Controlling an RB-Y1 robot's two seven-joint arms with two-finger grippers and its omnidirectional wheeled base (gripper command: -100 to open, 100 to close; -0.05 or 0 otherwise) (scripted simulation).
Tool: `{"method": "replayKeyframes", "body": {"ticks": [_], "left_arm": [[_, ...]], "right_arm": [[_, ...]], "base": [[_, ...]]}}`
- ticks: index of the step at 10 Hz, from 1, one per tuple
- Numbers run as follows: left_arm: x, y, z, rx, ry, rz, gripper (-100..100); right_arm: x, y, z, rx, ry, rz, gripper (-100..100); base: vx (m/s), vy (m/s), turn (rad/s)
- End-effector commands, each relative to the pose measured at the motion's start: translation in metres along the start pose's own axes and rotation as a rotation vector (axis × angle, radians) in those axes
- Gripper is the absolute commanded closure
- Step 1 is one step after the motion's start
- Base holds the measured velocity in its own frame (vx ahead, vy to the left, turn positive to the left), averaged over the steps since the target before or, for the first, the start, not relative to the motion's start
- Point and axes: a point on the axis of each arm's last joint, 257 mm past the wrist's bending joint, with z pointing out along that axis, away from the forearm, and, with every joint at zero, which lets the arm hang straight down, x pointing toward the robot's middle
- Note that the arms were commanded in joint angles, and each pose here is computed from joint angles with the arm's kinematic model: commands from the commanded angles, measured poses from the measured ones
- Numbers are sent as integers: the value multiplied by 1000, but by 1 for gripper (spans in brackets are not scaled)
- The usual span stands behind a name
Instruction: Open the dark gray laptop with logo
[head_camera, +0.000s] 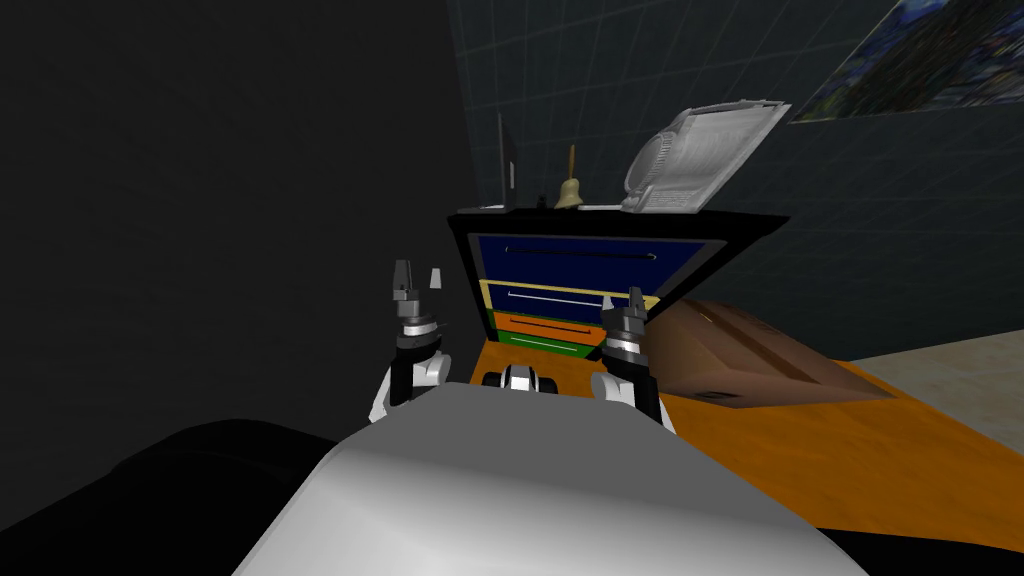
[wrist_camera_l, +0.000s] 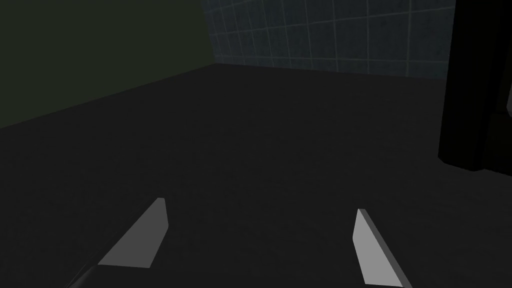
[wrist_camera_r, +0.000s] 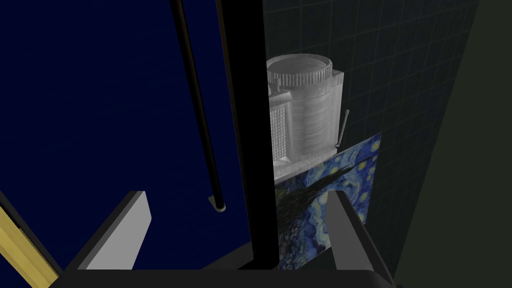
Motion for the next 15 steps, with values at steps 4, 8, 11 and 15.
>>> {"method": "replayKeyframes", "body": {"ticks": [4, 8, 11, 15], "left_arm": [[23, 5, 36, 3, 74, 1, -100], [33, 4, 58, 9, 96, -3, -100], [43, 0, 79, 15, 113, -5, -100], [53, -5, 101, 20, 127, -5, -100]], "right_arm": [[0, 0, 0, 0, 0, 0, 0], [0, 0, 0, 0, 0, 0, 0], [0, 0, 0, 0, 0, 0, 0], [0, 0, 0, 0, 0, 0, 0]], "base": [[30, 3, -12], [29, 3, -9], [28, 7, -12], [25, 4, -10]]}}
